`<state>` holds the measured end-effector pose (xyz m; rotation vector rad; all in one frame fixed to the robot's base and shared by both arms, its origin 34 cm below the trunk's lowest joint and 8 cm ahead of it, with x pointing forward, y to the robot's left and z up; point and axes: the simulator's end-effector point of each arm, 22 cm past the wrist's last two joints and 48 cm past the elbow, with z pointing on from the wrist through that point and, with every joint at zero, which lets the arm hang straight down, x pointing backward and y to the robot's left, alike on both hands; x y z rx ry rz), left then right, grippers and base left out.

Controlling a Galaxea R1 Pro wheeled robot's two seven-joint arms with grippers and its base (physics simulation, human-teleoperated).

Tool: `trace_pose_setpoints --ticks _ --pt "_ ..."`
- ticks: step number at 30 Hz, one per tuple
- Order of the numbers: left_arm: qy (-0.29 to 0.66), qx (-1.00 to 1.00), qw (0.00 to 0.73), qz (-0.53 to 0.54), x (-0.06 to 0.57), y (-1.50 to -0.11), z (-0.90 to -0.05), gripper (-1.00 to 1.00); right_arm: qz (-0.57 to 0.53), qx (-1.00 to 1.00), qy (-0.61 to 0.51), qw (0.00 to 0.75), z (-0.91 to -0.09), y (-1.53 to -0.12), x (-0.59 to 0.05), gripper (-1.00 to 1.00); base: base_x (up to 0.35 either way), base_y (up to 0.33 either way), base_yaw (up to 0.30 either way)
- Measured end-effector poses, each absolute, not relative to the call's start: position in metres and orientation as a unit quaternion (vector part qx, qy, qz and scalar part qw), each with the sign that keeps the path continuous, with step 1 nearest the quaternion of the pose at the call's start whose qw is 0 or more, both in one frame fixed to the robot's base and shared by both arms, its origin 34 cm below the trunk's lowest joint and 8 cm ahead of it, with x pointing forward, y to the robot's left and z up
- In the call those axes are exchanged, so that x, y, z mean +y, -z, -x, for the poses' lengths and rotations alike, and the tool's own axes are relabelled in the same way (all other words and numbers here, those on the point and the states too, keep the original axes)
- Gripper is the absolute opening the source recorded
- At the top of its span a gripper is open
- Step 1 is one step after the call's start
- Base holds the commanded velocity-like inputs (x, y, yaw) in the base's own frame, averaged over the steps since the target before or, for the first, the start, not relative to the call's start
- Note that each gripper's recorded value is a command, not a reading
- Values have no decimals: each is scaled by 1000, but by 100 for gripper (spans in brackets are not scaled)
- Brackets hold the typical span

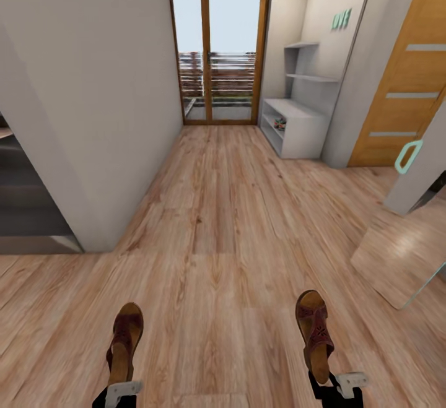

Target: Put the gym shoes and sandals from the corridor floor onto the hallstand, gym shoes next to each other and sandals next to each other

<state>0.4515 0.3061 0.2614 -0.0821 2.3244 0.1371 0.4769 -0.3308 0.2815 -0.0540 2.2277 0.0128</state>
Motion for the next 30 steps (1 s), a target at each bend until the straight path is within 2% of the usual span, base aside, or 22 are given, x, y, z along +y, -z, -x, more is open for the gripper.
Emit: trace_pose_setpoints --ticks 30 --pt "-53 917 394 33 305 -261 -451 -100 22 897 -5 441 -477 -282 -331 -100 338 0 0"
